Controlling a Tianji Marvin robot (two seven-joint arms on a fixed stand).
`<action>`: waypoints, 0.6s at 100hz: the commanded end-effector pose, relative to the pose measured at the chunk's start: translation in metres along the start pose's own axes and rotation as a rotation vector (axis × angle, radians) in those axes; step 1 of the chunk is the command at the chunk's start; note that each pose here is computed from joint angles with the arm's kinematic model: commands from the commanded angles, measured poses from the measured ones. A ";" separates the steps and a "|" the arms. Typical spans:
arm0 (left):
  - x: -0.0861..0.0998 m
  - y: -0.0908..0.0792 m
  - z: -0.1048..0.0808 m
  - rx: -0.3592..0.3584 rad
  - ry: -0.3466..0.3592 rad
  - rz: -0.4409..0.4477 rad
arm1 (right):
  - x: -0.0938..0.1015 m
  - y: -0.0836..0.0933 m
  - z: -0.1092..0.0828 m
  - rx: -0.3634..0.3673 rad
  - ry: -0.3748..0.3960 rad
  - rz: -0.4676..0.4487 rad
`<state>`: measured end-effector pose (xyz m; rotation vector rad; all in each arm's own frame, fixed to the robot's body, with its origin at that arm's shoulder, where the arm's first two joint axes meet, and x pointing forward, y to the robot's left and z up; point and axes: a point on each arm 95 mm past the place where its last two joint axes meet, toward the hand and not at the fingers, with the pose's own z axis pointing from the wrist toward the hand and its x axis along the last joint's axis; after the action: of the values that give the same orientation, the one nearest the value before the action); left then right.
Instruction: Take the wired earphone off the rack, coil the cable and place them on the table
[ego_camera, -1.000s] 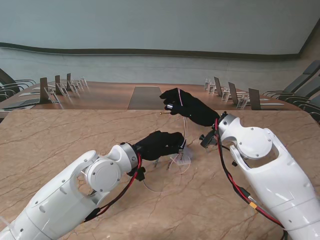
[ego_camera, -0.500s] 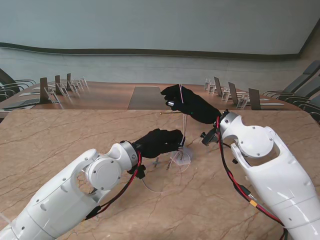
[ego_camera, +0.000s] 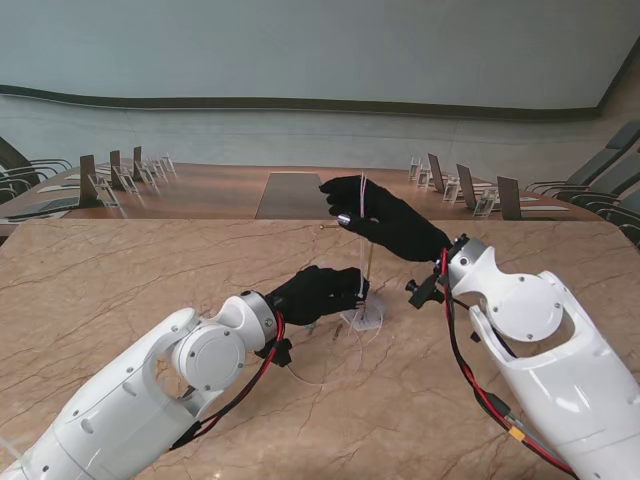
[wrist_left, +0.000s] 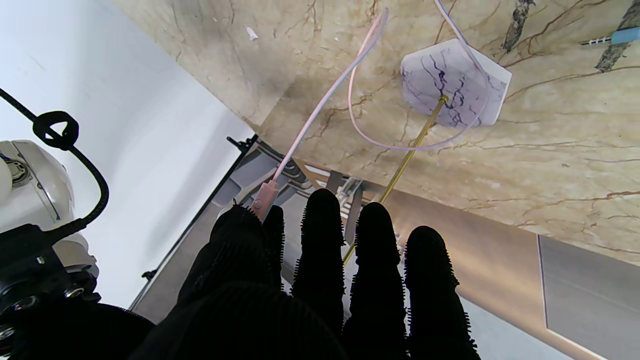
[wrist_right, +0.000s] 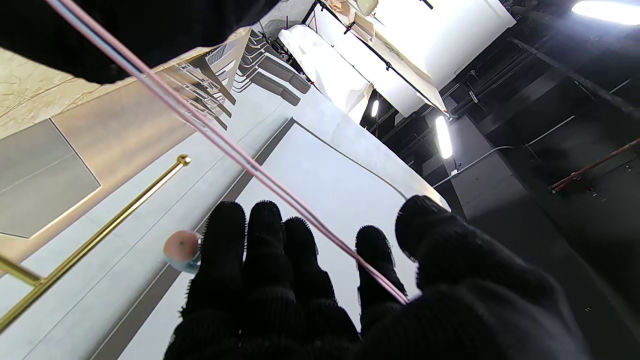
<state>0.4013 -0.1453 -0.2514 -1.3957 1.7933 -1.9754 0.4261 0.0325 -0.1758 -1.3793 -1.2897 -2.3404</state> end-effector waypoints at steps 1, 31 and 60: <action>0.004 0.005 -0.003 -0.007 0.004 -0.004 | 0.002 -0.006 -0.004 -0.001 0.007 0.003; 0.008 0.014 -0.008 -0.023 0.006 0.006 | 0.007 -0.020 -0.028 -0.045 0.010 0.003; 0.009 0.033 -0.011 -0.066 -0.014 0.008 | 0.001 -0.041 -0.053 -0.090 -0.036 0.027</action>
<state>0.3810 -0.1493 -0.2642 -1.3867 1.8490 -1.9306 0.3773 0.0173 -0.2036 -1.4460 -1.1912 -2.4131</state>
